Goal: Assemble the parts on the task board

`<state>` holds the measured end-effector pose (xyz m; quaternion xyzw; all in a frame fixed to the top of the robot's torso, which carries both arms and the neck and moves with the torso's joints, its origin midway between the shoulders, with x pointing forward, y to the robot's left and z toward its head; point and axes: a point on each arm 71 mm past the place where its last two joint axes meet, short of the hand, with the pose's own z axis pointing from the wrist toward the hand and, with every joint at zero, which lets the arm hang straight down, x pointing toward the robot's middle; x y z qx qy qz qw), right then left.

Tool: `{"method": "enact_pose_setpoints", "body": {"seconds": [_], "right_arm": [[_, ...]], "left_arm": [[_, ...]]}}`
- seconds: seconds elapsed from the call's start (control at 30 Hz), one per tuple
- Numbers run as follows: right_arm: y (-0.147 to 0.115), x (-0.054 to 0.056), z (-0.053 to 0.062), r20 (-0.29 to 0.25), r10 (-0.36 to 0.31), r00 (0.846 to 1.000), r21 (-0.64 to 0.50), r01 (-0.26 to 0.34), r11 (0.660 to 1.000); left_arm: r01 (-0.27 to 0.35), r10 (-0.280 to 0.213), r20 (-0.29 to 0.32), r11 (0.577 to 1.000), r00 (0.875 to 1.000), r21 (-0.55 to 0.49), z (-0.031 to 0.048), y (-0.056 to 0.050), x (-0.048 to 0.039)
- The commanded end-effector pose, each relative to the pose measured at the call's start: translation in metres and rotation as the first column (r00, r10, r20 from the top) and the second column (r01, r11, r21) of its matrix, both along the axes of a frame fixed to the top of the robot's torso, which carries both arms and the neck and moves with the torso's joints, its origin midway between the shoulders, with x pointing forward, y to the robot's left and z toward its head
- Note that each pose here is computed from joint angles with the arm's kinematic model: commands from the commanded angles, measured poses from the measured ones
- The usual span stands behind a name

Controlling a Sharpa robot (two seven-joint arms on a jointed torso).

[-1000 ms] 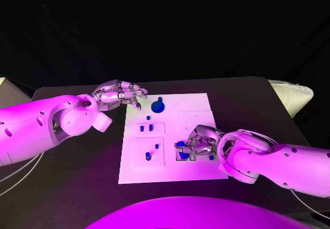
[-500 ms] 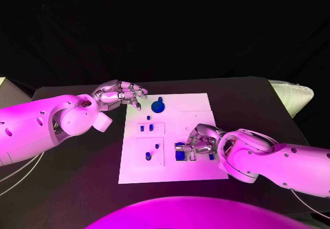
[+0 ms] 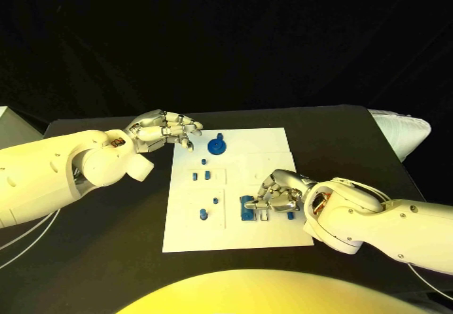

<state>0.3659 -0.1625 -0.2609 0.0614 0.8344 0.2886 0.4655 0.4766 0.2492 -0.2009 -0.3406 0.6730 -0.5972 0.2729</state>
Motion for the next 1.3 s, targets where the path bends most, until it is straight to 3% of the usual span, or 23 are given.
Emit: {"method": "enact_pose_setpoints", "body": {"seconds": [0.03,0.6,1.3], "right_arm": [[0.0013,-0.0026,0.0059,0.043,0.033,0.999,0.071,-0.036,0.997],[-0.0075,-0.0074,0.0027,0.017,0.073,0.997,0.057,-0.074,0.996],[0.0009,-0.0043,-0.0014,0.024,0.069,0.997,0.032,-0.07,0.997]], "left_arm": [[0.017,-0.017,-0.002,1.0,1.0,-0.015,0.0006,-0.0014,-0.0007],[0.019,-0.019,-0.004,1.0,1.0,-0.015,0.0004,-0.0021,-0.0004],[0.021,-0.021,-0.005,1.0,1.0,-0.015,0.0005,-0.0019,-0.0009]]}}
